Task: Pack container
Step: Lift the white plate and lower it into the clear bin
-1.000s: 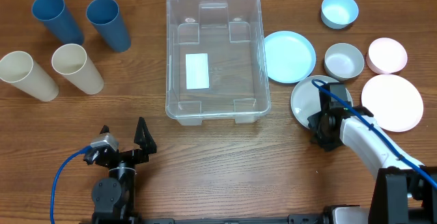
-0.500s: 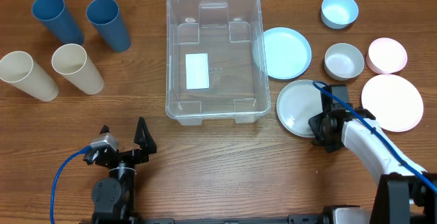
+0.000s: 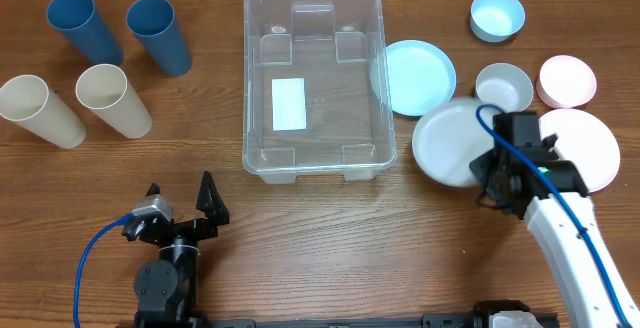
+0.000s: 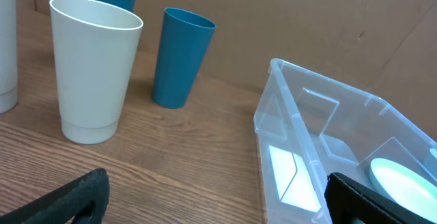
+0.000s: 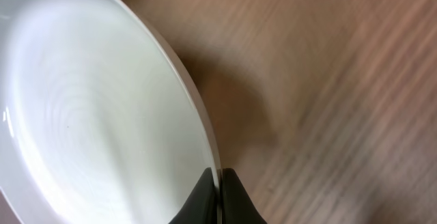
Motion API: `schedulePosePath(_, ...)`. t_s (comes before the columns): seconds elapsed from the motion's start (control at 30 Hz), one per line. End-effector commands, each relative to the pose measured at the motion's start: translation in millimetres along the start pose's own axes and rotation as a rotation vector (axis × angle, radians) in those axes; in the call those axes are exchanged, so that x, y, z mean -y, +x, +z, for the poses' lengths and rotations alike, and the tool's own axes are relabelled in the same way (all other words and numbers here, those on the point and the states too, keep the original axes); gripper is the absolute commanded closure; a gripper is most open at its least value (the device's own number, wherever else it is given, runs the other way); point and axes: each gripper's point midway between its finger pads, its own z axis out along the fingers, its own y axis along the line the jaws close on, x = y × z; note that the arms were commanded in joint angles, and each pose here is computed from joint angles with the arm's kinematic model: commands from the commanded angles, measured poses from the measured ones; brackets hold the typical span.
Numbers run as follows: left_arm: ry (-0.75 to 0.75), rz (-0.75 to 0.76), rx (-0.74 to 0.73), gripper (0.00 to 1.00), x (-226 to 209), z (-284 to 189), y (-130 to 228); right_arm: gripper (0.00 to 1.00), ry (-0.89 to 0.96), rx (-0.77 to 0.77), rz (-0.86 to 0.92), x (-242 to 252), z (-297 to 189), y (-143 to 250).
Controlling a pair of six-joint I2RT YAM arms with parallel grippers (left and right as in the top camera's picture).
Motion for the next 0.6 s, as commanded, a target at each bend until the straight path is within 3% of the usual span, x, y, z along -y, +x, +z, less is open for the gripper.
schedulePosePath(0.0,0.004,-0.007,0.005,0.0,0,0,-1,0.96,-0.095,0.107,-0.095,-26,-43,-34)
schedulePosePath(0.27,0.004,-0.007,0.005,0.0,0,0,-1,0.96,-0.363,0.239,-0.405,-84,-145,-67)
schedulePosePath(0.37,0.004,-0.007,0.005,0.0,0,0,-1,0.96,-0.515,0.241,-0.519,-113,-177,-54)
schedulePosePath(0.57,0.004,-0.007,0.005,0.0,0,0,-1,0.96,-0.675,0.219,-0.659,-166,-192,-7)
